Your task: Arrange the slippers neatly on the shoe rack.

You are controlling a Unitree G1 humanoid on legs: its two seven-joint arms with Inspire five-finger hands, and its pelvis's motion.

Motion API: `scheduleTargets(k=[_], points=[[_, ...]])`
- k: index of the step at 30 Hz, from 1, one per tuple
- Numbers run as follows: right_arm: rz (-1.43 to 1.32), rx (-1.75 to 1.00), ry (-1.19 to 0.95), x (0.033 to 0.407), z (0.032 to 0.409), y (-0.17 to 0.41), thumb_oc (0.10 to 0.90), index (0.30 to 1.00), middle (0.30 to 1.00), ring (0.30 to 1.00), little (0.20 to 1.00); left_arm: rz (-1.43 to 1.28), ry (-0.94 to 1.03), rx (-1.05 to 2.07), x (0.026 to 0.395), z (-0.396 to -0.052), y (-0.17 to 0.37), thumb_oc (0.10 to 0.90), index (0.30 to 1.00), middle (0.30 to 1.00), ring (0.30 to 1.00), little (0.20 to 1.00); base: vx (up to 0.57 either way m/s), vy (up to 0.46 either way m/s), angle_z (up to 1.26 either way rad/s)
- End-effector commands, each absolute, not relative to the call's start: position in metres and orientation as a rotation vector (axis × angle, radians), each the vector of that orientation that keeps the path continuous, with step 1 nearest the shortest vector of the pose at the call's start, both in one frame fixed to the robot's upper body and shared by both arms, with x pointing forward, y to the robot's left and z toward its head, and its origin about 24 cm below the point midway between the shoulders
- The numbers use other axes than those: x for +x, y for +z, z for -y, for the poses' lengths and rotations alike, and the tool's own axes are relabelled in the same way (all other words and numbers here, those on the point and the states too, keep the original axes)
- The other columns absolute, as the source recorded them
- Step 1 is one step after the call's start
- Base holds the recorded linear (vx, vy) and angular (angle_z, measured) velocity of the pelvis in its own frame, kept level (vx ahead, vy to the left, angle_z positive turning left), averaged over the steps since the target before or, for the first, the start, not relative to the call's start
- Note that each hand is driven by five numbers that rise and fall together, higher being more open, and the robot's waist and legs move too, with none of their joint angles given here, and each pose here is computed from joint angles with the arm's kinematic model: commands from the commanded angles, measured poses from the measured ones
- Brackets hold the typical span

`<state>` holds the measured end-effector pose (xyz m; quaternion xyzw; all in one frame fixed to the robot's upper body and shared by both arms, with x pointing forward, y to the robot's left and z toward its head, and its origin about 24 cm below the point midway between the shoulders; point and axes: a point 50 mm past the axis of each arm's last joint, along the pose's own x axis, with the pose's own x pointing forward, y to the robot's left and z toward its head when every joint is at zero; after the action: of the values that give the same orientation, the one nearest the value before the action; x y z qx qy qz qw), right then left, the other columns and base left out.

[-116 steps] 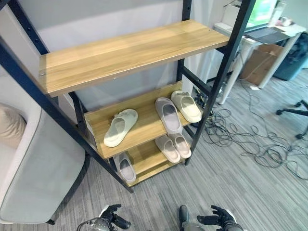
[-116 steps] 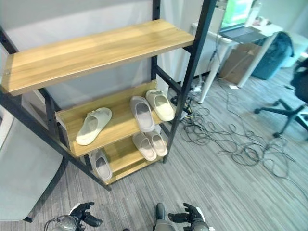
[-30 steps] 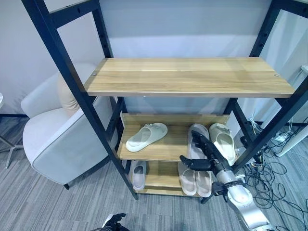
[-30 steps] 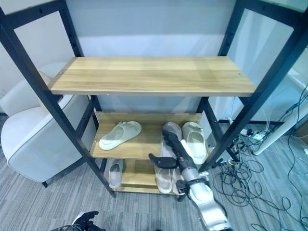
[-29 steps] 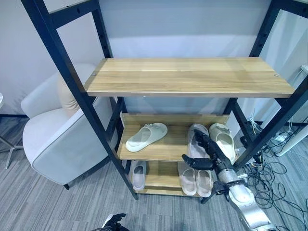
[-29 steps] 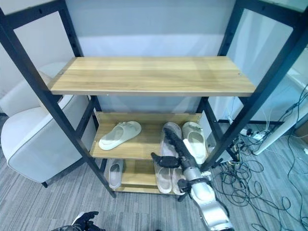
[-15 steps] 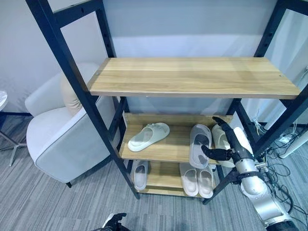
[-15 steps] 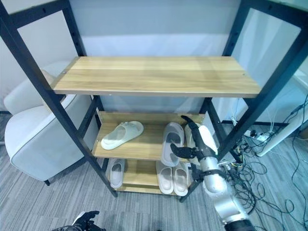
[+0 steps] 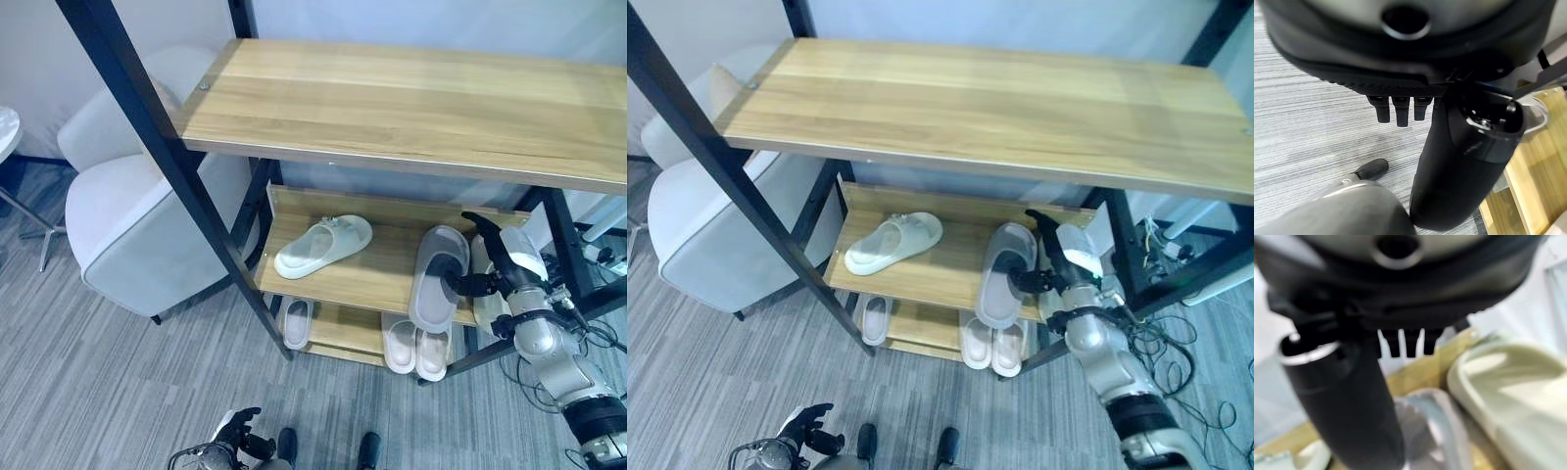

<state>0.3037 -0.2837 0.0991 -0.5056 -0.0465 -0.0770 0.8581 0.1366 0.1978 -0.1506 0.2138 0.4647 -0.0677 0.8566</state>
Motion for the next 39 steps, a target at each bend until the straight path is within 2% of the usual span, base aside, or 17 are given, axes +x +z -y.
scheduleTargets(k=[1, 11, 21, 28, 31, 39], points=[[0.325, -1.05, -0.285, 0.322, 0.278, 0.152, 0.4, 0.3, 0.3, 0.3, 0.3, -1.049, -0.244, 0.5, 0.111, -0.184, -0.162, 0.8, 0.9, 0.9, 0.9, 0.9, 0.0, 0.006, 0.1], [0.356, -1.03, -0.286, 0.329, 0.269, 0.158, 0.4, 0.3, 0.3, 0.3, 0.3, -1.005, -0.227, 0.497, 0.123, -0.183, -0.157, 0.8, 0.9, 0.9, 0.9, 0.9, 0.02, 0.009, 0.05], [0.54, -0.912, -0.193, 0.289, 0.242, 0.169, 0.4, 0.3, 0.3, 0.3, 0.3, -1.041, -0.219, 0.486, 0.115, -0.188, -0.16, 0.8, 0.9, 0.9, 0.9, 0.9, 0.04, -0.007, 0.03], [0.65, -0.718, 0.067, 0.251, 0.201, 0.17, 0.4, 0.3, 0.3, 0.3, 0.3, -1.064, -0.217, 0.481, 0.109, -0.191, -0.161, 0.8, 0.9, 0.9, 0.9, 0.9, 0.0, -0.01, 0.01], [0.595, -0.597, 0.244, 0.238, 0.18, 0.154, 0.4, 0.3, 0.3, 0.3, 0.3, -1.045, -0.22, 0.475, 0.113, -0.189, -0.16, 0.8, 0.9, 0.9, 0.9, 0.9, -0.01, -0.031, -0.11], [0.476, -0.46, 0.475, 0.22, 0.156, 0.127, 0.4, 0.3, 0.3, 0.3, 0.3, -1.014, -0.225, 0.487, 0.12, -0.187, -0.158, 0.8, 0.9, 0.9, 0.9, 0.9, -0.02, -0.024, -0.09]])
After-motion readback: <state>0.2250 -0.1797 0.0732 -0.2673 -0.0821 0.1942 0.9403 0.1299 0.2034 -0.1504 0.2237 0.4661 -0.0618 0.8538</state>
